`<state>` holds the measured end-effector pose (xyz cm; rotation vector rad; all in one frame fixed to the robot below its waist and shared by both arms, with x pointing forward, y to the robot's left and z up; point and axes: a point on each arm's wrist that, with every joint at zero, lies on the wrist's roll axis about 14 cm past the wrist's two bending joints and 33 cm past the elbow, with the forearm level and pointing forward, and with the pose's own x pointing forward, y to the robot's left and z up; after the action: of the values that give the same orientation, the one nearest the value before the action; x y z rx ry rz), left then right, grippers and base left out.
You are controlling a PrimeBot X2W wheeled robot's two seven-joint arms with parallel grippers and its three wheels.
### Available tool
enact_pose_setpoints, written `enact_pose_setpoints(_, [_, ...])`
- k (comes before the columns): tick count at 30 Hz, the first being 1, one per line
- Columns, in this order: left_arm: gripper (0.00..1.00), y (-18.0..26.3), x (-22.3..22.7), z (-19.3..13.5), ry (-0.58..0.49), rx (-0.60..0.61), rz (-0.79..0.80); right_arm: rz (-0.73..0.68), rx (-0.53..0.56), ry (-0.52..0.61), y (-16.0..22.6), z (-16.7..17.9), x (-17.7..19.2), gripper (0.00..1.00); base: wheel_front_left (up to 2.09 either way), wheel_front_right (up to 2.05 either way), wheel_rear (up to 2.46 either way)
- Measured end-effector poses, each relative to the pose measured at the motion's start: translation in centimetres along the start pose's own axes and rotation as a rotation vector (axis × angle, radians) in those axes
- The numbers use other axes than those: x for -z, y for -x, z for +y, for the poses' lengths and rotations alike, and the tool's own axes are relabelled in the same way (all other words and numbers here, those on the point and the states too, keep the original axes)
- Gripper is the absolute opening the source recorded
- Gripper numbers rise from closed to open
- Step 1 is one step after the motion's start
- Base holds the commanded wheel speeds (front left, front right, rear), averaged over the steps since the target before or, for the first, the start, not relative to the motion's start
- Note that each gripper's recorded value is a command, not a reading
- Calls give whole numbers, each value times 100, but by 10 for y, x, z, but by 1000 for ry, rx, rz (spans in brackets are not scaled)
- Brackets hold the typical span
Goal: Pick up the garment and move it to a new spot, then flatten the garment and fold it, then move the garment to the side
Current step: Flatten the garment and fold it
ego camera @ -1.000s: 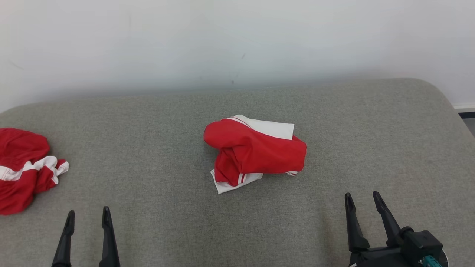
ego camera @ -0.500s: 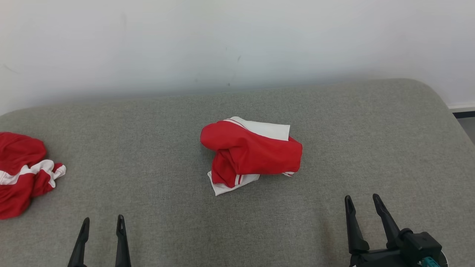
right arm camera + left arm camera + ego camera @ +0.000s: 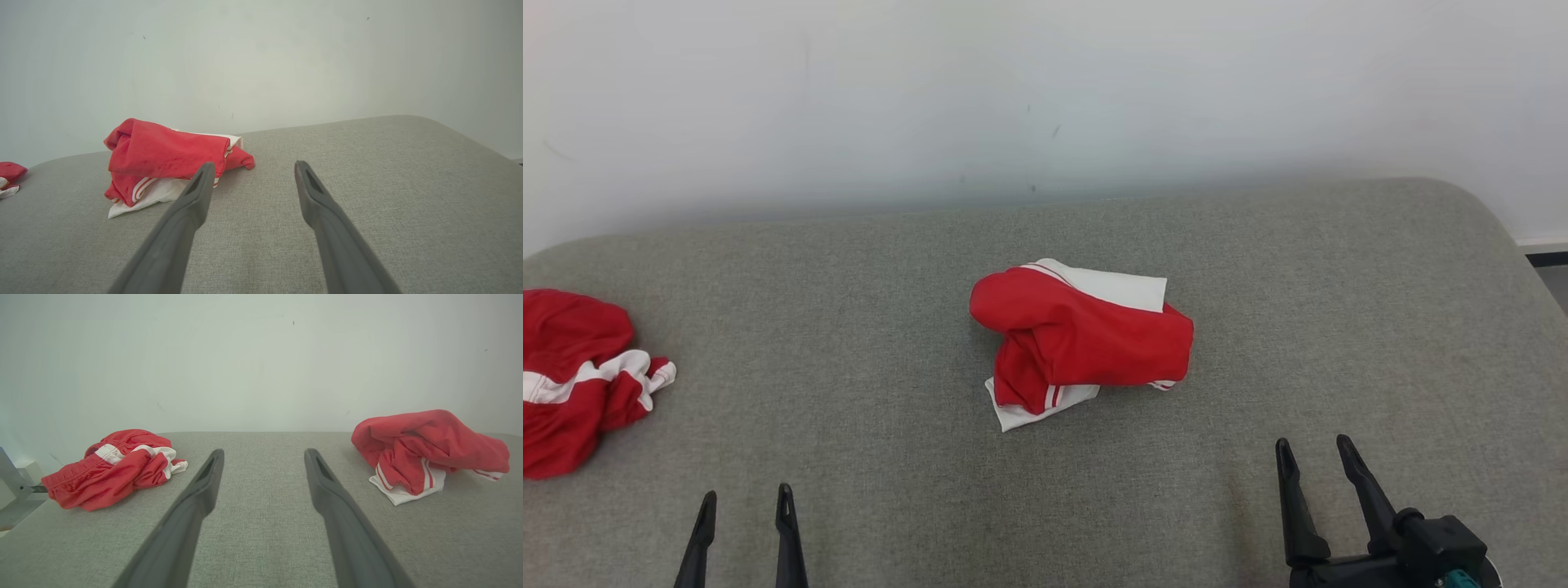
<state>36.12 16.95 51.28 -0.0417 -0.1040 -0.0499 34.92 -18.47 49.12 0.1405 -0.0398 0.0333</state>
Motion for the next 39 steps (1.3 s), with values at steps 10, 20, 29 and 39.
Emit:
enact_pose_setpoints(10, [100, 1, 2, 2, 11, -22, 7, 8, -3, -1, -1, 1, 3, 100, 0, 0, 0])
enact_pose_setpoints(20, [100, 5, 3, 5, 16, -36, 11, 29, -69, -32, -8, 24, 10, 100, 0, 0, 0])
enact_pose_setpoints(29, [100, 5, 1, 9, 20, -48, 4, 131, -218, -52, -30, 72, 39, 100, 0, 0, 0])
enact_pose_setpoints(39, [100, 10, 3, 24, 31, -92, 13, 227, -317, -50, -71, 108, 63, 100, 0, 0, 0])
